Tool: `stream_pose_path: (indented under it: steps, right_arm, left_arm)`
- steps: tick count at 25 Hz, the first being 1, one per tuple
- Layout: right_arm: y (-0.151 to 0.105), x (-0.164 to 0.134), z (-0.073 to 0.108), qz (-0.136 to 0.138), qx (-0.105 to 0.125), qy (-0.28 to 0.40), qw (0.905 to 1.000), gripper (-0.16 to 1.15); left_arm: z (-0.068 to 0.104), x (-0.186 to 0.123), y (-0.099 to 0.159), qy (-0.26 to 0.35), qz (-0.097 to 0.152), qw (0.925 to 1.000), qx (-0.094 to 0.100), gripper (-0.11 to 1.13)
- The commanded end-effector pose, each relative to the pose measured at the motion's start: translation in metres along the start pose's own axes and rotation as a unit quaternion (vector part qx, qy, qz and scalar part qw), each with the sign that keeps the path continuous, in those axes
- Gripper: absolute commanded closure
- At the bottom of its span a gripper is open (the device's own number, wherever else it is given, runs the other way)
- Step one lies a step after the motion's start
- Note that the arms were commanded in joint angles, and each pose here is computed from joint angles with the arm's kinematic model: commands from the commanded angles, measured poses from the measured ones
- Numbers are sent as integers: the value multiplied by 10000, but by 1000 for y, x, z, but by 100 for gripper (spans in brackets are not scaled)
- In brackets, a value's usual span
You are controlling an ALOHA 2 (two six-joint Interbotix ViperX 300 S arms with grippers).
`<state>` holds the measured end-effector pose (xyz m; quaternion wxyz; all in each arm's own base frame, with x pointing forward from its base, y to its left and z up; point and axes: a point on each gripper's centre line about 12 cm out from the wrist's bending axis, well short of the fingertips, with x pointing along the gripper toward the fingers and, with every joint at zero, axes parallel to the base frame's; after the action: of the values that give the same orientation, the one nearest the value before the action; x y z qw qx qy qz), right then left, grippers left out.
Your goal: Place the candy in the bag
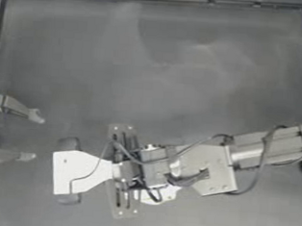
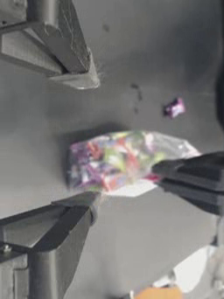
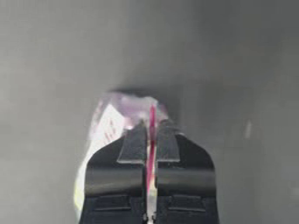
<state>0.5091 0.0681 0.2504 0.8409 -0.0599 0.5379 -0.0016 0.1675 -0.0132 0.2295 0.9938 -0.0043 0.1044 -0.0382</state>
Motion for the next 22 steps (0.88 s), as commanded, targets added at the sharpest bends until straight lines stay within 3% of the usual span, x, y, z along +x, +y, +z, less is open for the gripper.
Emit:
stream_pose_path:
  steps: [1, 22]
  right_arm:
    - [-4, -32, 4, -8, 23, -432, 9991, 93]
    - [-5, -31, -15, 42, 140, -630, 9979, 93]
  left_arm:
    - [10, 10, 0, 16, 3, 10000, -14, 2]
    - [11, 68, -16, 389, -258, 9989, -59, 2]
